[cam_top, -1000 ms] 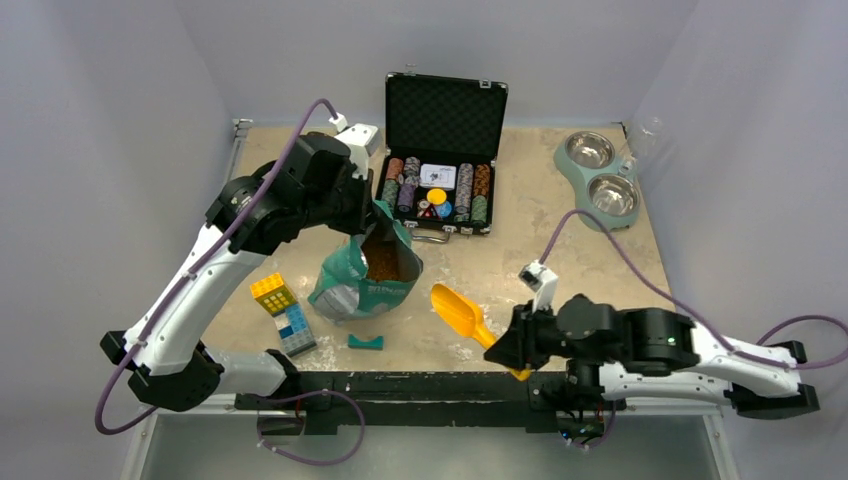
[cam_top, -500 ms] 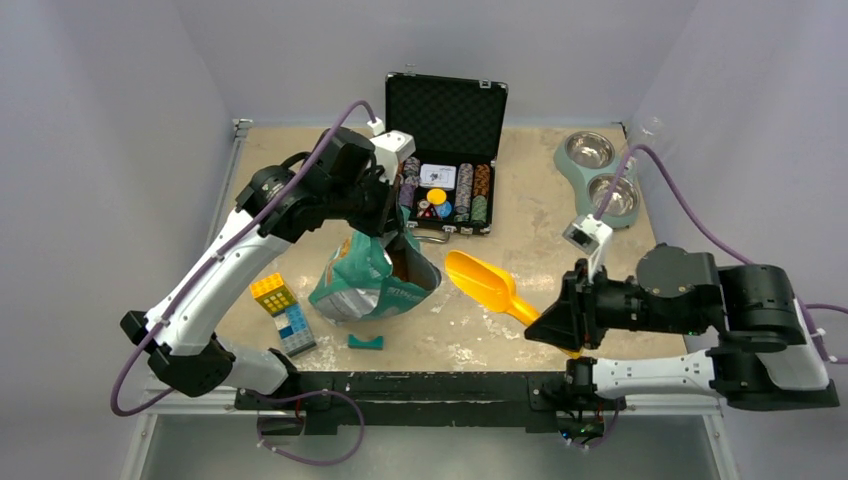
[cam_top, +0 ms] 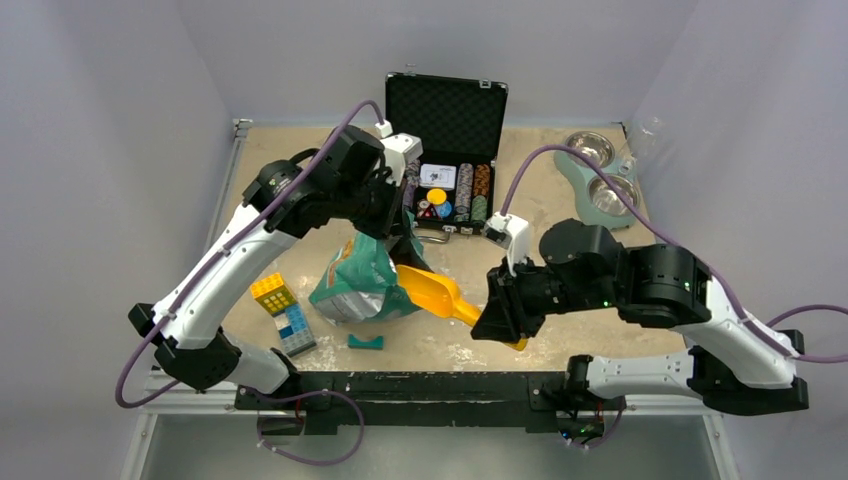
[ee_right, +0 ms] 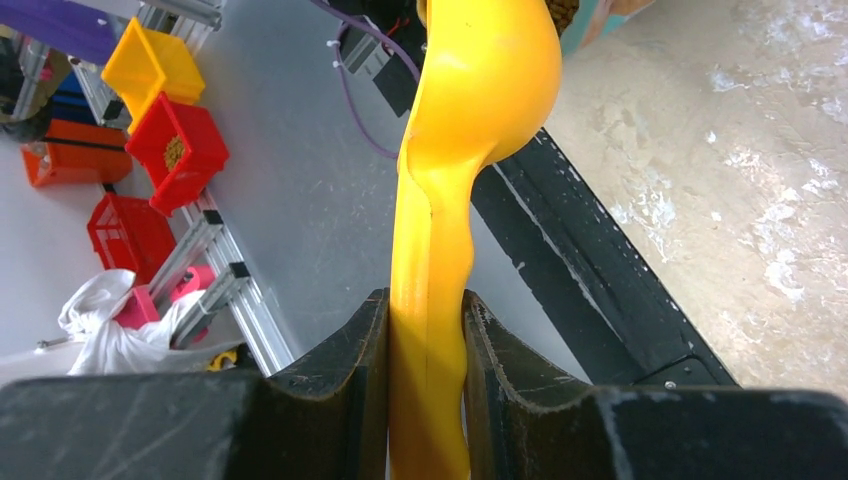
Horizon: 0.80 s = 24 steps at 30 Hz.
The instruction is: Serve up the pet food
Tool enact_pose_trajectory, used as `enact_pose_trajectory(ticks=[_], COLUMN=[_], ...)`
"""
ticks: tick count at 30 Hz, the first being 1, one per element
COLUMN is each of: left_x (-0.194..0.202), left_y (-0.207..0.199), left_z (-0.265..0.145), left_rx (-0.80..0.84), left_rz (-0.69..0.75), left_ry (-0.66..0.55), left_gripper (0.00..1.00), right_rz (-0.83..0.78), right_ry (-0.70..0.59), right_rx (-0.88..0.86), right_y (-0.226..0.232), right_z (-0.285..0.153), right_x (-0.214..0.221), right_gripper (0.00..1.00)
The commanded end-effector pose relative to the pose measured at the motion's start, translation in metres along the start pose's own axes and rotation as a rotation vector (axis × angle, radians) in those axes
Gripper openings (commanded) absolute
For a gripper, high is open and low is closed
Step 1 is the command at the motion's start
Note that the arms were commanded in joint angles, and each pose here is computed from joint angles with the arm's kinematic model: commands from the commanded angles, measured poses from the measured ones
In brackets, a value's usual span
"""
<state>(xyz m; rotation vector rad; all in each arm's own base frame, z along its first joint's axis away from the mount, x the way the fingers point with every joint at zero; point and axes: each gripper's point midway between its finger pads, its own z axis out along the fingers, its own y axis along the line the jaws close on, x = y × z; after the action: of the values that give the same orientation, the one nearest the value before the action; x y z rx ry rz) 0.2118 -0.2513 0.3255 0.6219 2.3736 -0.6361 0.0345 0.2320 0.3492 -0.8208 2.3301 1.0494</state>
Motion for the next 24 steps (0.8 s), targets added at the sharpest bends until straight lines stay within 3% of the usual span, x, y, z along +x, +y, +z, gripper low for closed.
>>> enact_pose_trajectory(ticks=[1, 5, 11, 19, 24], left_x=[-0.025, -0.029, -0.025, -0.026, -0.021], left_y=[-0.019, -0.029, -0.068, -0.105, -0.133], left_z=[-0.016, -0.027, 0.0, 0.028, 0.037], left_rx=[0.049, 0.064, 0.139, 0.26, 0.338], left_rz=[-0.014, -0.04, -0.079, -0.091, -0.075], left_ry=[-0.094, -0.137, -0.101, -0.026, 0.008], left_gripper=[0.0, 0.0, 0.0, 0.0, 0.0], right_rz=[0.059, 0.195, 0.329, 0.314, 0.334], right_ry=[0.071, 0.149, 0.174, 0.14, 0.12], right_rx=[0.014, 0.154, 0.178, 0.185, 0.171], right_y=[-0.002, -0.038, -0.062, -0.057, -0.064], right_z=[0.018, 0.027, 0.019, 0.012, 0.032], right_x=[-0.004, 0.01, 0.036, 0.017, 0.013], right_gripper=[0.0, 0.0, 0.0, 0.0, 0.0])
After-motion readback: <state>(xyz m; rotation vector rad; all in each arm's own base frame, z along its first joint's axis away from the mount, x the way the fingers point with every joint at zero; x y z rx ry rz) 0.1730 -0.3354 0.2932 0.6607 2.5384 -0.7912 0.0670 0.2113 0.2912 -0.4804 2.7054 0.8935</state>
